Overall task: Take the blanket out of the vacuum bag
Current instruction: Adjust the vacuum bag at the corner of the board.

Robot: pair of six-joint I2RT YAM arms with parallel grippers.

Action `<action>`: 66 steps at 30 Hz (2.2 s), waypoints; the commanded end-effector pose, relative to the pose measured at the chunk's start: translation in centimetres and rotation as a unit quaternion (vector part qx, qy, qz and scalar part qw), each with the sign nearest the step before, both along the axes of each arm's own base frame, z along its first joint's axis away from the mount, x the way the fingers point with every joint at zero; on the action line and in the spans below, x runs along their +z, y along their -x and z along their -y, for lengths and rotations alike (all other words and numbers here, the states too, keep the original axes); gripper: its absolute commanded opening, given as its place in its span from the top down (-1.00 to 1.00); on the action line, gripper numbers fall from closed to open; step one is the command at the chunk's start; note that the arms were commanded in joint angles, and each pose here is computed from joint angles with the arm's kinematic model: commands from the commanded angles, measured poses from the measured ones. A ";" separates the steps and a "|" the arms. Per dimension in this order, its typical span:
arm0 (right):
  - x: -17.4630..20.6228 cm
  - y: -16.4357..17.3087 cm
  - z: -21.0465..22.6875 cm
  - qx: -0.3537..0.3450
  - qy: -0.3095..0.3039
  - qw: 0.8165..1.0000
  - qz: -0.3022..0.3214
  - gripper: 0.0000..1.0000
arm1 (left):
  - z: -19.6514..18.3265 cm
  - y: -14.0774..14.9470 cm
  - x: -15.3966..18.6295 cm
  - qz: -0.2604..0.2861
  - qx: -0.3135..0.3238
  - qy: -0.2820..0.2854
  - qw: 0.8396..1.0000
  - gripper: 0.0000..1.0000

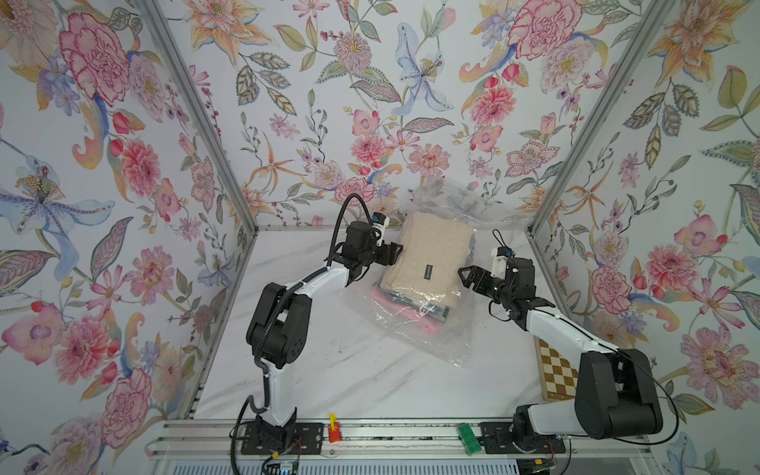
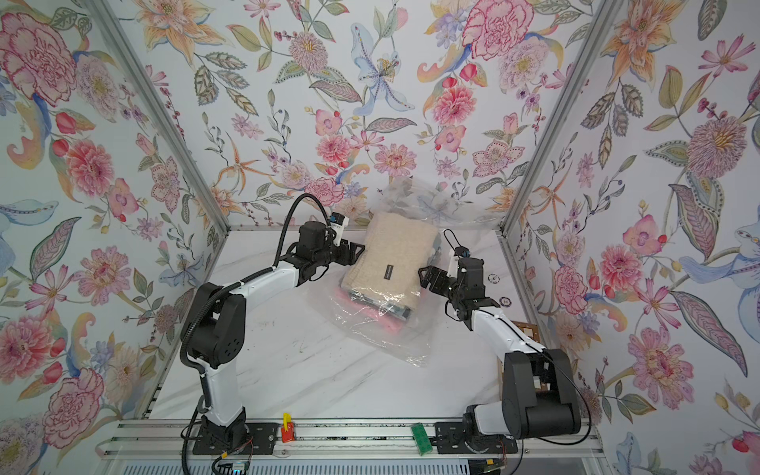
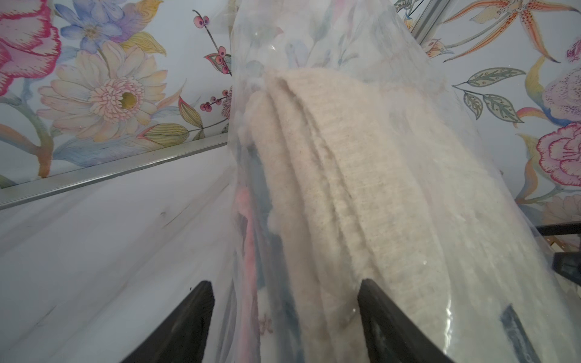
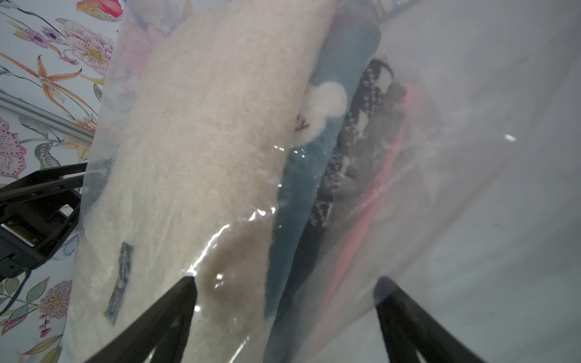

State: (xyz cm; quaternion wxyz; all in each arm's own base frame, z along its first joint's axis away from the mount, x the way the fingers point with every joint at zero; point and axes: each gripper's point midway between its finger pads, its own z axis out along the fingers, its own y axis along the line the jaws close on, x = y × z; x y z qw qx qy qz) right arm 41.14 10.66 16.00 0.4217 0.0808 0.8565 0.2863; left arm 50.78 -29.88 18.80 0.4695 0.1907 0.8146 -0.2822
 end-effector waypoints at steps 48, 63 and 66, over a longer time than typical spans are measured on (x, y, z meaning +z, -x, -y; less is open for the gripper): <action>0.0 -7.0 -18.3 0.246 0.003 0.969 0.009 1.00 | -10.8 13.8 0.9 -0.030 0.155 0.066 0.985 0.29; -0.4 -5.5 -17.3 0.224 0.009 0.975 -0.001 1.00 | -20.1 -0.7 1.3 -0.011 0.110 0.039 0.993 -0.99; -0.1 -5.4 -17.4 0.227 0.009 0.974 0.000 1.00 | -18.1 -2.6 -0.5 -0.036 0.044 0.071 0.996 -0.99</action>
